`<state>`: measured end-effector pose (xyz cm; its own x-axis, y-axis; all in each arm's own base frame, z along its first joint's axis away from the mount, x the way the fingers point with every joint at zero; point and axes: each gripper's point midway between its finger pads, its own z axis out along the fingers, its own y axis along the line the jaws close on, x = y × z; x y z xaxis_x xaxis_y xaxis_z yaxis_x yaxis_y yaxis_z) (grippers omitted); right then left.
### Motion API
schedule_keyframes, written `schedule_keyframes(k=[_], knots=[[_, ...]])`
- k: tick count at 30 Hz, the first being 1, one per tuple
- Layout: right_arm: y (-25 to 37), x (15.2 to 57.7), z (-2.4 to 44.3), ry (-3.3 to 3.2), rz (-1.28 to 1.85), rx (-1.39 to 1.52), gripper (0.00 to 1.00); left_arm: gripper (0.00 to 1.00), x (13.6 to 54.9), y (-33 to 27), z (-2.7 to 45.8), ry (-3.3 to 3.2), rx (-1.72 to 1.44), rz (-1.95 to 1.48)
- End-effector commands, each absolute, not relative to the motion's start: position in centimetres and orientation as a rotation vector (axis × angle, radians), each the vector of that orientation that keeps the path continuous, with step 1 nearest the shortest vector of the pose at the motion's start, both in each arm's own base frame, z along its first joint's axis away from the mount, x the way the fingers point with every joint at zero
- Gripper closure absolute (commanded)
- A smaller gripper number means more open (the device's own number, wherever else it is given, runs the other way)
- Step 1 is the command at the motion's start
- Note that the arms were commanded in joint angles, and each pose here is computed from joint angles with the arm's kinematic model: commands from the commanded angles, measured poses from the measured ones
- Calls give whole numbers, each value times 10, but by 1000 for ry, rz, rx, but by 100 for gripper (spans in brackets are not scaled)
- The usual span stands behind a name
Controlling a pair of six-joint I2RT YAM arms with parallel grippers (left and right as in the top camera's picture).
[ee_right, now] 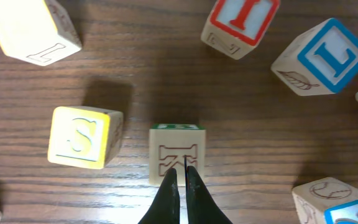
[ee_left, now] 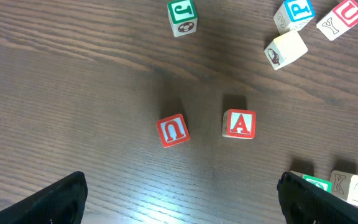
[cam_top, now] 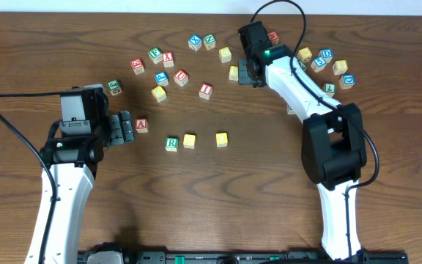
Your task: Spell out ROBOT
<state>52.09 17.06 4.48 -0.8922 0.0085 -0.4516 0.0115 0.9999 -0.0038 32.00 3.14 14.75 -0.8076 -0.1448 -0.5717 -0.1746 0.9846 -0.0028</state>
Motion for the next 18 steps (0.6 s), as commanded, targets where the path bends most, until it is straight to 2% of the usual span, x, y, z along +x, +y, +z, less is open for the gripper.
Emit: schedule_keyframes(k=[1, 18], knots=[[166, 529, 50, 2653, -19, 7, 99, 4, 326, 34, 159, 2494, -221, 72], [166, 523, 48, 2675, -28, 2, 99, 4, 326, 34, 159, 2494, -221, 72]])
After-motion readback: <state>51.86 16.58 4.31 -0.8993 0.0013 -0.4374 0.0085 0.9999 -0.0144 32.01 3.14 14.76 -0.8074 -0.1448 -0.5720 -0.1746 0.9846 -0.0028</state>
